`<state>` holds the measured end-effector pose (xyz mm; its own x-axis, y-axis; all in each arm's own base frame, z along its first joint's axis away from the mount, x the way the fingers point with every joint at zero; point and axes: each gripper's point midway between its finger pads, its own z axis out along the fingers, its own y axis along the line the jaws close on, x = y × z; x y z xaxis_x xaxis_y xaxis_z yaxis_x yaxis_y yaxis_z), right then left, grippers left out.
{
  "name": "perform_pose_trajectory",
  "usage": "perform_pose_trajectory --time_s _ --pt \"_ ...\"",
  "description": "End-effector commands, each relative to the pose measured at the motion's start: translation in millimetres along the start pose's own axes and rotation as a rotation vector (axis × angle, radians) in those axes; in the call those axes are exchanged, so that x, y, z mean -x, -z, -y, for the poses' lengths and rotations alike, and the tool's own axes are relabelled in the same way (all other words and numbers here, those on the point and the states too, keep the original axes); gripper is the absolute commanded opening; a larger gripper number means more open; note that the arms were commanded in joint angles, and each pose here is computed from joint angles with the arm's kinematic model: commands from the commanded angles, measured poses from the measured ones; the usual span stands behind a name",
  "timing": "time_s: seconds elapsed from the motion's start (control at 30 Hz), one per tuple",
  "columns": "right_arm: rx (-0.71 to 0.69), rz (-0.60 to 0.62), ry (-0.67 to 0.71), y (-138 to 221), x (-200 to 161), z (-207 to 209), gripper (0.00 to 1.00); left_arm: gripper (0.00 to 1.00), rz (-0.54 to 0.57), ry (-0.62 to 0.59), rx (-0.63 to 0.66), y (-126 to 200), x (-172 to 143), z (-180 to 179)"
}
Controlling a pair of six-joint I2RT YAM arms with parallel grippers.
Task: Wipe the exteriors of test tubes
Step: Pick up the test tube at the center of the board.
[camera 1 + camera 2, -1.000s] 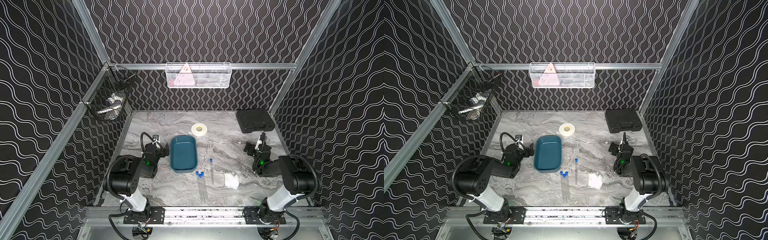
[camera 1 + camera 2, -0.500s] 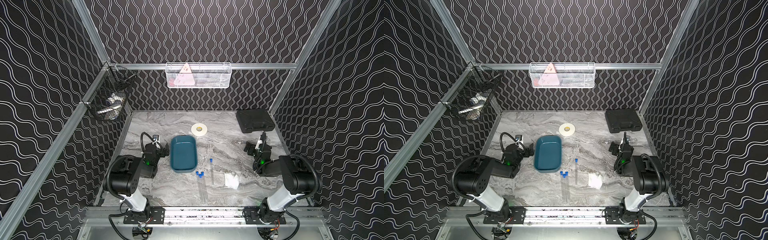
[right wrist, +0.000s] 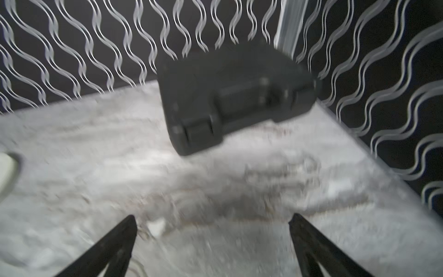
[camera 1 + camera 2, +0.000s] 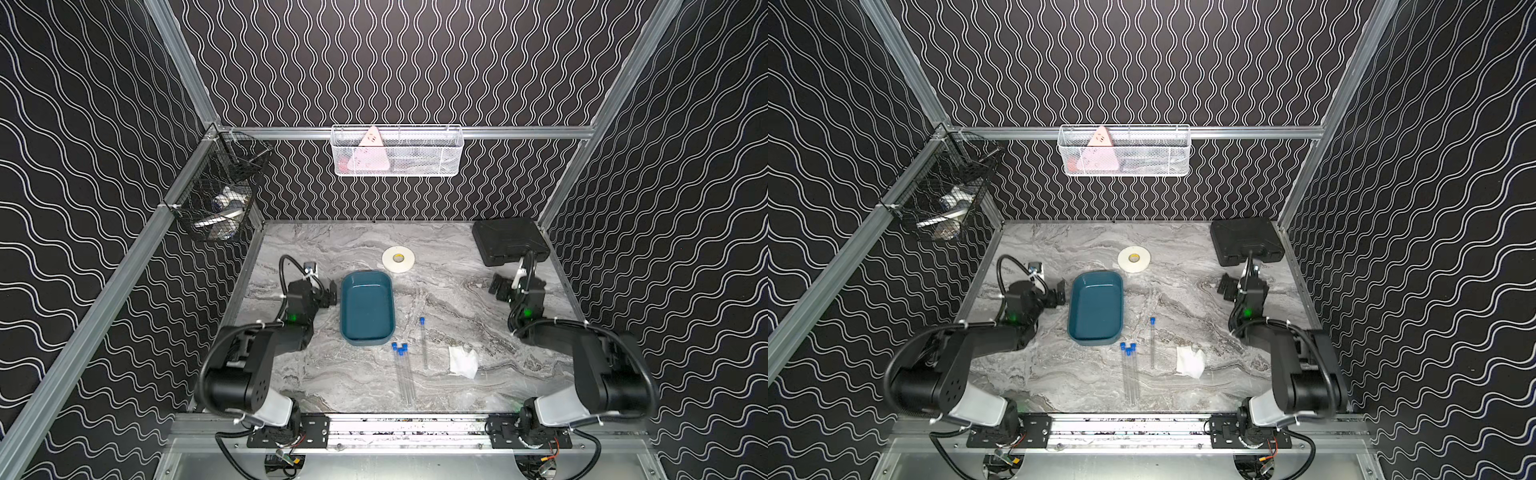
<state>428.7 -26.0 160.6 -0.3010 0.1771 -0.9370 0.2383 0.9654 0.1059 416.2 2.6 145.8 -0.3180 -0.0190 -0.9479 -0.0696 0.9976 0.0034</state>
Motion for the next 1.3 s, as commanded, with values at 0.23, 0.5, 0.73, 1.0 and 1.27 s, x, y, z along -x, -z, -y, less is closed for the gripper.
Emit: perform_pose_trajectory --time_s 0.23,0.5,0.73,1.0,1.27 --pt "0.061 -0.514 0.015 65.0 -40.8 -70.3 0.99 0.99 -0.166 0.136 -0.136 70.0 58.8 23.3" --pt "0.167 -0.728 0.035 118.6 -95.7 -125.7 0.98 0.99 -0.251 0.305 -0.089 85.5 52.4 24.8" --pt "0.170 -0.817 0.154 150.8 -142.8 -161.8 0.90 0.99 -0.206 0.319 -0.299 100.8 50.0 56.2" --pt "0.151 -0.844 0.185 151.6 -166.0 -182.5 0.77 0.99 -0.312 0.294 -0.417 110.4 21.0 91.3" --pt "0.121 -0.866 0.176 143.6 -184.4 -192.7 0.64 0.99 -0.326 0.231 -0.442 125.5 9.5 105.6"
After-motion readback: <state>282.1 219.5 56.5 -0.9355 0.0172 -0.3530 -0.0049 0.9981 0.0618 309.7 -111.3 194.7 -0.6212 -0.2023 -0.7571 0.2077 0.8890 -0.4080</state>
